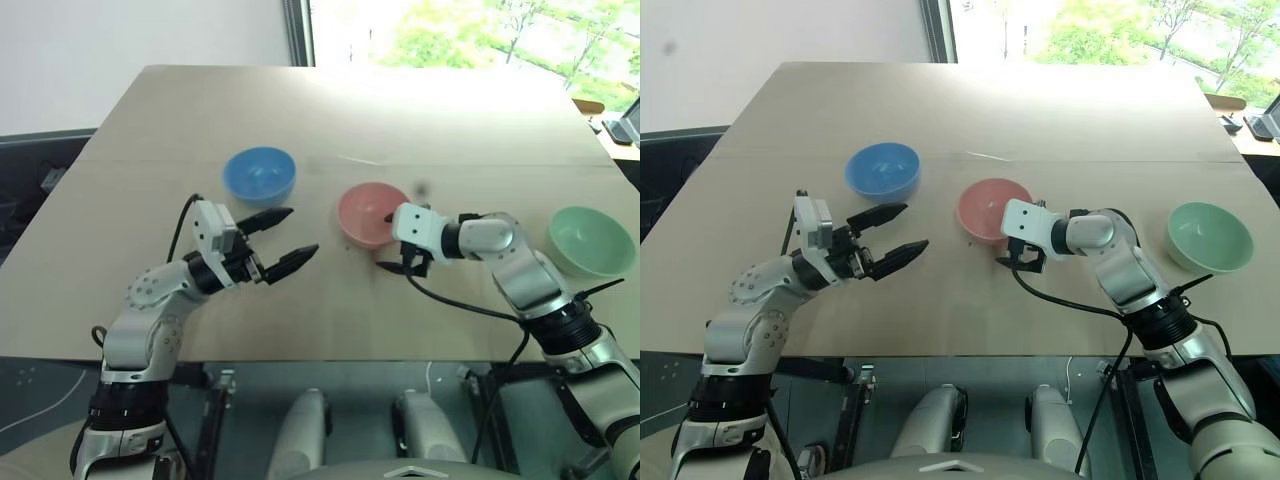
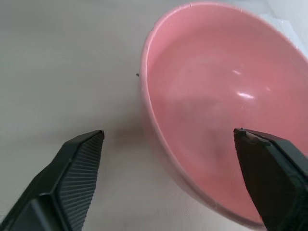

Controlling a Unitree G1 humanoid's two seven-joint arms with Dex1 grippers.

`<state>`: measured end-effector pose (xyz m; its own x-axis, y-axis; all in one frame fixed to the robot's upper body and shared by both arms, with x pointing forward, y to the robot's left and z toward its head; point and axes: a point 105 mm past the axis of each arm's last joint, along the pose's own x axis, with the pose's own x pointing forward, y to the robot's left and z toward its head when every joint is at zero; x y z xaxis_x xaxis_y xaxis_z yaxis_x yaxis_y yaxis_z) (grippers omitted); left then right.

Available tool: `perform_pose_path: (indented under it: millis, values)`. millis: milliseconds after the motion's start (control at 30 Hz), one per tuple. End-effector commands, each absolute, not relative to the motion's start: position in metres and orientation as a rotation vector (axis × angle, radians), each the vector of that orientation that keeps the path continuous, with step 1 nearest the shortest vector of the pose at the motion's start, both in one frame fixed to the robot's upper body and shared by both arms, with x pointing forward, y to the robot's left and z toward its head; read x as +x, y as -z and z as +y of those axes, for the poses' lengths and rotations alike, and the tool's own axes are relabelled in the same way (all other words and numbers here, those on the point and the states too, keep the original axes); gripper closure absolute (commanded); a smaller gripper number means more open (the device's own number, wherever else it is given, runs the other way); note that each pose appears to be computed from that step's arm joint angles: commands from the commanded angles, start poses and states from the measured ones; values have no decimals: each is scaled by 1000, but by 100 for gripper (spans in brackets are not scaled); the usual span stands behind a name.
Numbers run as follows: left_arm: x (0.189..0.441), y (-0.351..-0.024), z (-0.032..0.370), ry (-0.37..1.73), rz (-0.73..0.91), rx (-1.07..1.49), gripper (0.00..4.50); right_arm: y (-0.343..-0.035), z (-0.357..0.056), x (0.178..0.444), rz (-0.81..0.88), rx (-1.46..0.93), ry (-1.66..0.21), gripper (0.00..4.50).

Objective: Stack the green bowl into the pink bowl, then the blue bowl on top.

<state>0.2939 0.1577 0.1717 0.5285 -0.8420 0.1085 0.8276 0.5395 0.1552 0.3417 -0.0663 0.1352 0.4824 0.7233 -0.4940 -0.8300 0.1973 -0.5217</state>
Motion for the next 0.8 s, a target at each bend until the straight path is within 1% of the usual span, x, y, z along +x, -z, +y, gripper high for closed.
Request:
perform_pose_path:
  millis: [33,100,167,300,333,433,467,567,800]
  values:
    - [295,-179,156,992,-216,114,0,-169,-78,333,62,-789,-1063,4]
    - [292,-178,153,1027,-219,112,0,-190,-99,323,51,-685,-1009,4]
    - [284,-176,147,1105,-210,127,0,-200,-126,313,79,-622,-925,4]
    - [268,-177,133,1293,-189,130,0,-197,-176,302,178,-549,-710,4]
    - [266,-178,128,1343,-189,142,0,-196,-190,300,196,-521,-629,4]
    - [267,-187,118,1457,-198,172,0,-189,-234,293,269,-512,-374,4]
    - [270,-190,114,1478,-208,190,0,-183,-243,290,307,-506,-322,4]
    - [275,-192,105,1529,-220,255,0,-170,-253,283,373,-530,-265,4]
    - [279,-193,93,1560,-237,256,0,-167,-267,288,335,-515,-84,4]
